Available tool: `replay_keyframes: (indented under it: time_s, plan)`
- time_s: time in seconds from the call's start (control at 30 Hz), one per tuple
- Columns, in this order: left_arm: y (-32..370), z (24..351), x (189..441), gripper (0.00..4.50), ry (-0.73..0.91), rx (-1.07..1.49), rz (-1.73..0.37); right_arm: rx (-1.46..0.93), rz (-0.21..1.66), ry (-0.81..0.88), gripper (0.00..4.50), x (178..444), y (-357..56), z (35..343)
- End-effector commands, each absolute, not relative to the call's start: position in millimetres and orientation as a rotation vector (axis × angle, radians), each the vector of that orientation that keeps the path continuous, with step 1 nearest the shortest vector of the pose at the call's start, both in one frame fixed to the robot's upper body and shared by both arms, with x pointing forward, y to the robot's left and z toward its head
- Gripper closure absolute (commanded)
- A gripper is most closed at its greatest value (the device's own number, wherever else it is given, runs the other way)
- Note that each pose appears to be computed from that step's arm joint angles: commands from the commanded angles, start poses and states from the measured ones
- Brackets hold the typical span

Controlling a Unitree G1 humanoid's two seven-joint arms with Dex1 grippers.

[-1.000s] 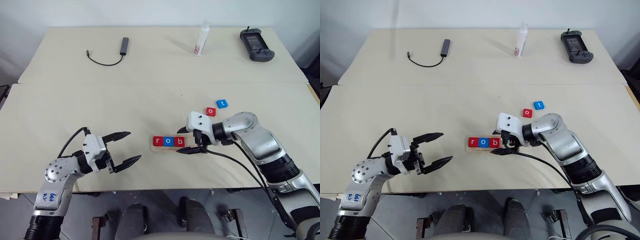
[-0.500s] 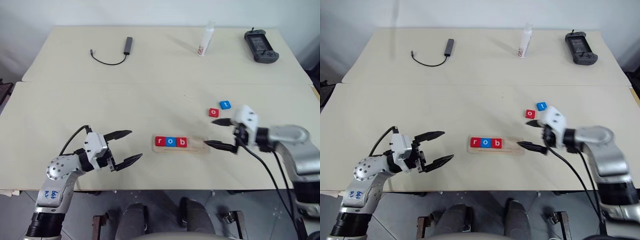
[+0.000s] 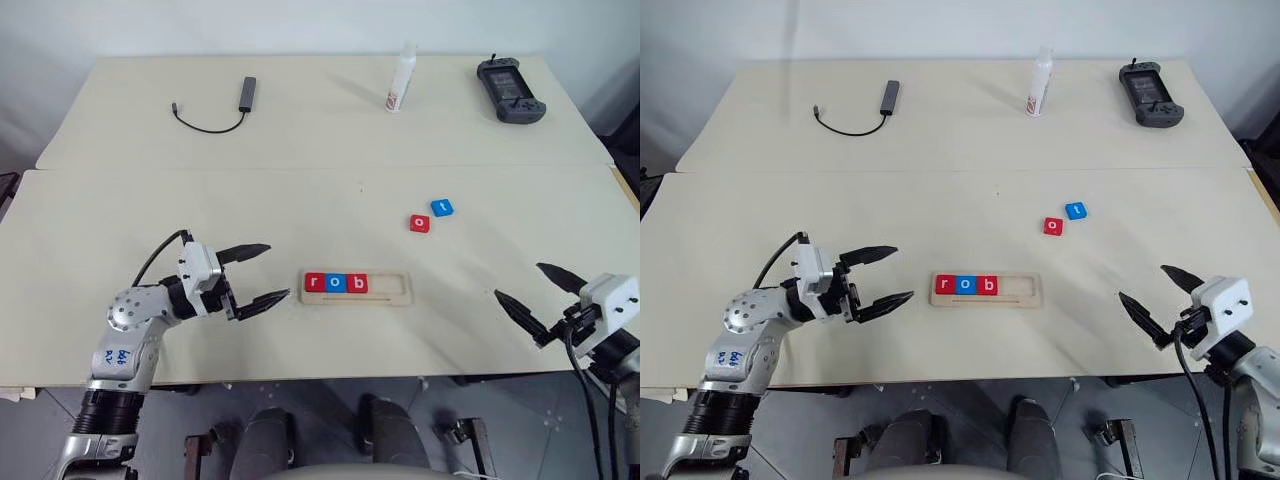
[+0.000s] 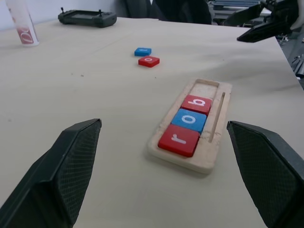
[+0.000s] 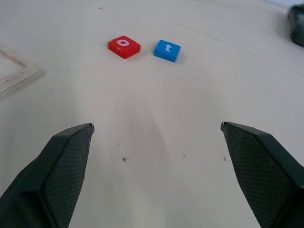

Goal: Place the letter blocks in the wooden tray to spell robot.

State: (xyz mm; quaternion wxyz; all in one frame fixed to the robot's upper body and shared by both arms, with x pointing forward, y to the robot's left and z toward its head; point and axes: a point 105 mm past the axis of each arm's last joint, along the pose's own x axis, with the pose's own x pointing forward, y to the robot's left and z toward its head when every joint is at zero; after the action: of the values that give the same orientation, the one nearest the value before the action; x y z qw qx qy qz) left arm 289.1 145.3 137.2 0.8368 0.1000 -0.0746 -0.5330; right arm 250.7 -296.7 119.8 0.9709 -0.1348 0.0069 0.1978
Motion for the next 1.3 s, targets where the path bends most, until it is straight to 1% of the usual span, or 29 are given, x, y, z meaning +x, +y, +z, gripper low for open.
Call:
replay_keyframes:
  time_s: [0.03, 0.13, 0.27, 0.33, 0.4, 0.47, 0.57, 0.67, 0.87, 1.0, 1.1, 1.2, 1.3]
  plan:
    - [144, 141, 288, 0.0, -0.17, 0.211, -1.145, -0.269, 0.402, 0.017, 0.02, 263, -292, 132]
    - [146, 143, 289, 0.0, -0.156, 0.184, -1.121, -0.191, 0.429, 0.066, 0.02, 290, -278, 147]
    - [150, 143, 294, 0.0, -0.167, 0.233, -1.057, -0.281, 0.485, 0.11, 0.02, 321, -255, 167]
    - [150, 144, 293, 0.0, -0.17, 0.225, -1.055, -0.28, 0.45, 0.15, 0.02, 336, -251, 170]
    - [149, 143, 287, 0.0, -0.173, 0.208, -1.074, -0.242, 0.416, 0.172, 0.02, 356, -241, 177]
    - [148, 142, 283, 0.0, -0.171, 0.208, -1.081, -0.246, 0.398, 0.215, 0.02, 365, -238, 175]
    - [149, 142, 281, 0.0, -0.172, 0.213, -1.065, -0.258, 0.382, 0.23, 0.02, 374, -237, 175]
    - [151, 143, 280, 0.0, -0.176, 0.221, -1.042, -0.268, 0.383, 0.244, 0.02, 380, -235, 175]
    - [151, 144, 277, 0.0, -0.178, 0.223, -1.035, -0.256, 0.415, 0.256, 0.02, 380, -227, 176]
    - [149, 144, 274, 0.0, -0.184, 0.197, -1.059, -0.156, 0.413, 0.27, 0.02, 377, -219, 179]
    - [148, 143, 271, 0.0, -0.183, 0.187, -1.066, -0.127, 0.427, 0.305, 0.02, 369, -205, 172]
    - [148, 142, 270, 0.0, -0.18, 0.186, -1.07, -0.113, 0.417, 0.321, 0.02, 368, -194, 165]
    - [146, 142, 269, 0.0, -0.178, 0.183, -1.075, -0.095, 0.312, 0.344, 0.02, 377, -191, 151]
